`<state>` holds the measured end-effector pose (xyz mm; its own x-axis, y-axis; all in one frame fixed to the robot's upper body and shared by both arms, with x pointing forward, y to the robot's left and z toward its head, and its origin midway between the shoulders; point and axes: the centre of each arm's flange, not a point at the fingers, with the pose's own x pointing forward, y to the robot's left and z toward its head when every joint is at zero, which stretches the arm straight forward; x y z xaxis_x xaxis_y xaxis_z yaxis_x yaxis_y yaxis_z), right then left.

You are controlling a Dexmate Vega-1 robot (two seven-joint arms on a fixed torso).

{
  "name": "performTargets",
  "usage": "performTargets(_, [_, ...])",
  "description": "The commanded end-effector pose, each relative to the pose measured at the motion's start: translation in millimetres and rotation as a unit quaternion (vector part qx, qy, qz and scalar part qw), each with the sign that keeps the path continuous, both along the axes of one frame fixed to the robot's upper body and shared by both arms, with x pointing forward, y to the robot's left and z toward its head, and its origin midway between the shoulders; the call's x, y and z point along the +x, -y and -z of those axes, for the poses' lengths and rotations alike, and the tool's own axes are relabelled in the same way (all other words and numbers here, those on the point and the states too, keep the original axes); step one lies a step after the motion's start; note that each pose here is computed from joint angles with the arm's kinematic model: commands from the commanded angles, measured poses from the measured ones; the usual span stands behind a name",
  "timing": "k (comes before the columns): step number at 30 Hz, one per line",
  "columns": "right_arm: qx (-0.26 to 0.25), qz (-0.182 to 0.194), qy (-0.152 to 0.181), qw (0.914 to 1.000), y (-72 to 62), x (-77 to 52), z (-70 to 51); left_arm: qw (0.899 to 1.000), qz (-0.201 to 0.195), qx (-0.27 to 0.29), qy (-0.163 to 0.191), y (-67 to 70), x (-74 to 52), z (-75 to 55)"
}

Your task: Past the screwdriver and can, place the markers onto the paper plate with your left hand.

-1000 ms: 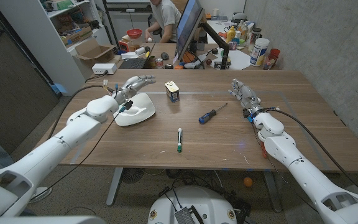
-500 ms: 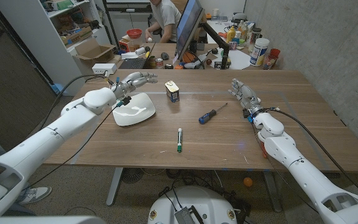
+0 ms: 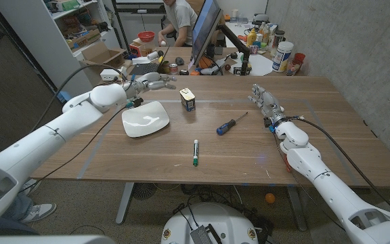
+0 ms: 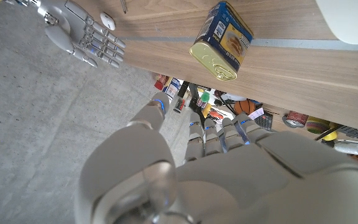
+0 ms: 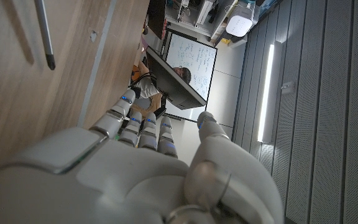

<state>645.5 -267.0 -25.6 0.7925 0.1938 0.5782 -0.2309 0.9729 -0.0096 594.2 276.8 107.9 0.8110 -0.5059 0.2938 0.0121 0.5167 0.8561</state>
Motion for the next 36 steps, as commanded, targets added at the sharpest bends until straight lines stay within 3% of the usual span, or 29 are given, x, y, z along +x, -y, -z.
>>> performTargets(1, [0.005, 0.004, 0.005, 1.0000, -0.3, -0.2, -2.2, 0.995, -0.004, 0.101, 0.024, 21.9, -13.1, -20.2])
performTargets(7, [0.005, 0.007, 0.008, 0.9999, 0.4, -1.2, -5.4, 0.986, -0.007, 0.159, 0.043, 36.8, -19.6, -25.4])
performTargets(20, [0.008, 0.009, 0.015, 0.9998, -3.0, -2.0, -10.5, 0.955, 0.000, 0.284, 0.082, 80.4, -29.1, -37.7])
performTargets(28, [0.014, 0.016, 0.016, 0.9996, -0.1, -5.2, -8.5, 0.926, 0.000, 0.355, 0.129, 101.8, -44.5, -40.0])
performTargets(36, [0.019, 0.021, 0.016, 0.9995, 2.2, -7.7, -7.2, 0.903, 0.019, 0.402, 0.151, 119.1, -55.8, -38.5])
